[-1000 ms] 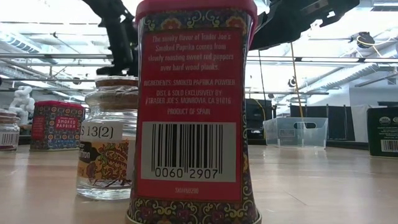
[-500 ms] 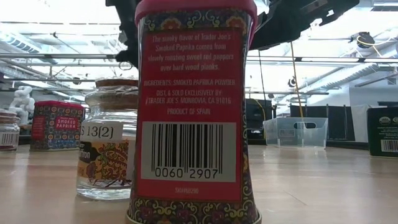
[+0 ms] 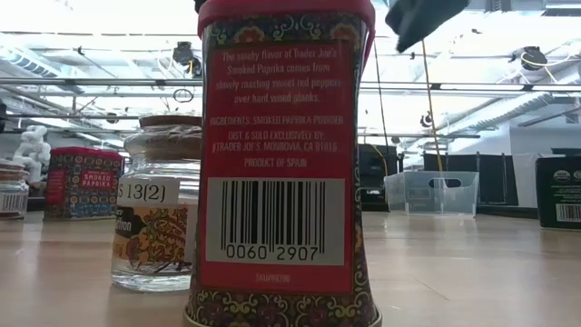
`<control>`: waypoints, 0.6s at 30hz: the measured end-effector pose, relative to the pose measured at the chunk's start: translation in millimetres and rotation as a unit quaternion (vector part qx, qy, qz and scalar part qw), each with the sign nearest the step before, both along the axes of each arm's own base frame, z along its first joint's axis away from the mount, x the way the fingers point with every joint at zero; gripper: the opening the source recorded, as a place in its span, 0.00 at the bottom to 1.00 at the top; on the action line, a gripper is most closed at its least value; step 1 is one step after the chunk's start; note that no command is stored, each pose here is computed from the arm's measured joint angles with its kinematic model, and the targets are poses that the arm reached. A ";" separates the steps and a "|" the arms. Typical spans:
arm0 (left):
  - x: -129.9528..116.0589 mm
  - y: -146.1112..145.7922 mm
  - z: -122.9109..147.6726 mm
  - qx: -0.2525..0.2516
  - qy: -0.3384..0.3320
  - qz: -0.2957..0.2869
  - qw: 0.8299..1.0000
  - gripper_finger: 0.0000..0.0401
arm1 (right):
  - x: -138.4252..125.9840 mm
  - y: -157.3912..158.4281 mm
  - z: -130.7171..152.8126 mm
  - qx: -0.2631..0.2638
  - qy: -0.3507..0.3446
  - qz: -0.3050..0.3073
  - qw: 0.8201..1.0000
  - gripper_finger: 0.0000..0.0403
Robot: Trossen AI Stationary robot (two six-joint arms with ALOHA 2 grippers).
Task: Sort spices by type
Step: Put the black seasoning can into the transparent bin
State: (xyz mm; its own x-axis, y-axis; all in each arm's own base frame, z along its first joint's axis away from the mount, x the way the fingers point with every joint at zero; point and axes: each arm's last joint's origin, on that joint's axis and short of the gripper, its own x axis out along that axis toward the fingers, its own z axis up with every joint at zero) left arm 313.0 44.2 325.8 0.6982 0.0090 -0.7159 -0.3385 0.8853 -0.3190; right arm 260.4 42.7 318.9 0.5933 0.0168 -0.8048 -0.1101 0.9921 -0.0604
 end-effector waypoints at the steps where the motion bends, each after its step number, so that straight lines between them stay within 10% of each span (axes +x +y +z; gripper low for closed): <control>1: 3.5 -4.6 0.2 0.004 -0.010 -0.015 1.000 0.37 | -3.8 0.0 2.9 0.004 0.019 -0.006 1.000 0.00; 18: 70.9 -67.0 -66.5 0.028 -0.018 -0.180 0.983 0.37 | -39.7 9.7 -5.5 0.047 0.054 -0.053 0.996 0.00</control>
State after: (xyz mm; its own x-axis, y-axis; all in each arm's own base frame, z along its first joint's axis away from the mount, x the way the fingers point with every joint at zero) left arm 383.8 -22.8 259.3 0.6888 -0.2043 -0.6956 0.0099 0.9620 -0.2728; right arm 220.7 52.5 313.5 0.5050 0.0372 -0.8623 -0.0056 0.9992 0.0398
